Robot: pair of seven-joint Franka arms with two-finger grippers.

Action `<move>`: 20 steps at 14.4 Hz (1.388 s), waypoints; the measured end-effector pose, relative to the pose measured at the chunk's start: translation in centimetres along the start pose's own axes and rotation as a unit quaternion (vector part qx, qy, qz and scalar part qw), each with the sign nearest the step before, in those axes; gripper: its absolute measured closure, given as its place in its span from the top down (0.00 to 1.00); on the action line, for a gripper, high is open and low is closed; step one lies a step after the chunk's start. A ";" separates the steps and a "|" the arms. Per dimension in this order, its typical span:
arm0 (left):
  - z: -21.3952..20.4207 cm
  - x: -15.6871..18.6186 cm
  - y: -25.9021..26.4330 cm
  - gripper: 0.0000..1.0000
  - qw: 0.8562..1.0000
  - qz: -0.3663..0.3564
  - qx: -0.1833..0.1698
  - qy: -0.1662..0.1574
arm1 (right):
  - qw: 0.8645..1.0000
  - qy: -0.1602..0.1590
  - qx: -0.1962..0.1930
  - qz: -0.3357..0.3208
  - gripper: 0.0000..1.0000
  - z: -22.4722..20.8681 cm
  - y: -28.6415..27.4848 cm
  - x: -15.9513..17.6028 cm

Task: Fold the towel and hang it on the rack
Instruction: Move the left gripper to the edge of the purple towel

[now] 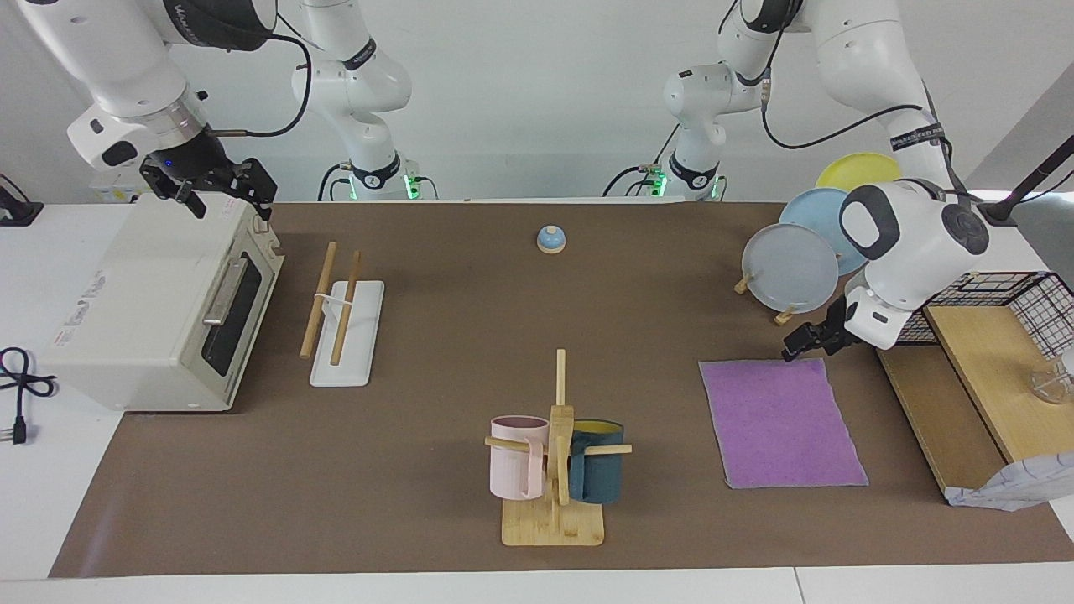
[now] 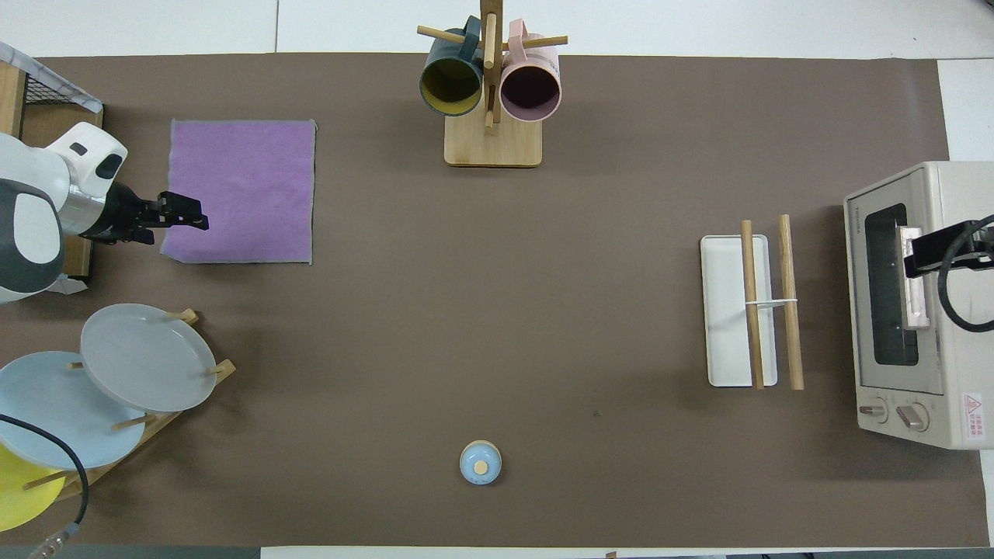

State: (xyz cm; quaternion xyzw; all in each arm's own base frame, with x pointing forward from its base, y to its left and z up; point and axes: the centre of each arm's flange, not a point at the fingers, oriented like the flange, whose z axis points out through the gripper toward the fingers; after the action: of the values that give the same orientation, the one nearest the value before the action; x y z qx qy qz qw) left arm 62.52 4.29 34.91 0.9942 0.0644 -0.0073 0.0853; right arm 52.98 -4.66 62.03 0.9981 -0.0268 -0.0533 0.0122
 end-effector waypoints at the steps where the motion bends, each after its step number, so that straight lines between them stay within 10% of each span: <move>1: 0.9 0.4 -1.0 1.00 1.000 -0.002 -0.001 0.004 | 1.000 0.000 0.000 0.000 1.00 0.0 0.0 0.0; 20: 3.4 0.2 -6.2 0.70 0.997 -0.067 -0.037 0.001 | 1.000 0.000 0.000 0.000 1.00 0.0 0.0 0.0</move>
State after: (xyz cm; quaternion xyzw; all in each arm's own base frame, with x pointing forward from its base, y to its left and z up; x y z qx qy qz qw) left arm 61.89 9.76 30.52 0.9839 0.1308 -0.0093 0.1212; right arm 52.98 -4.66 62.03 0.9981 -0.0268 -0.0533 0.0122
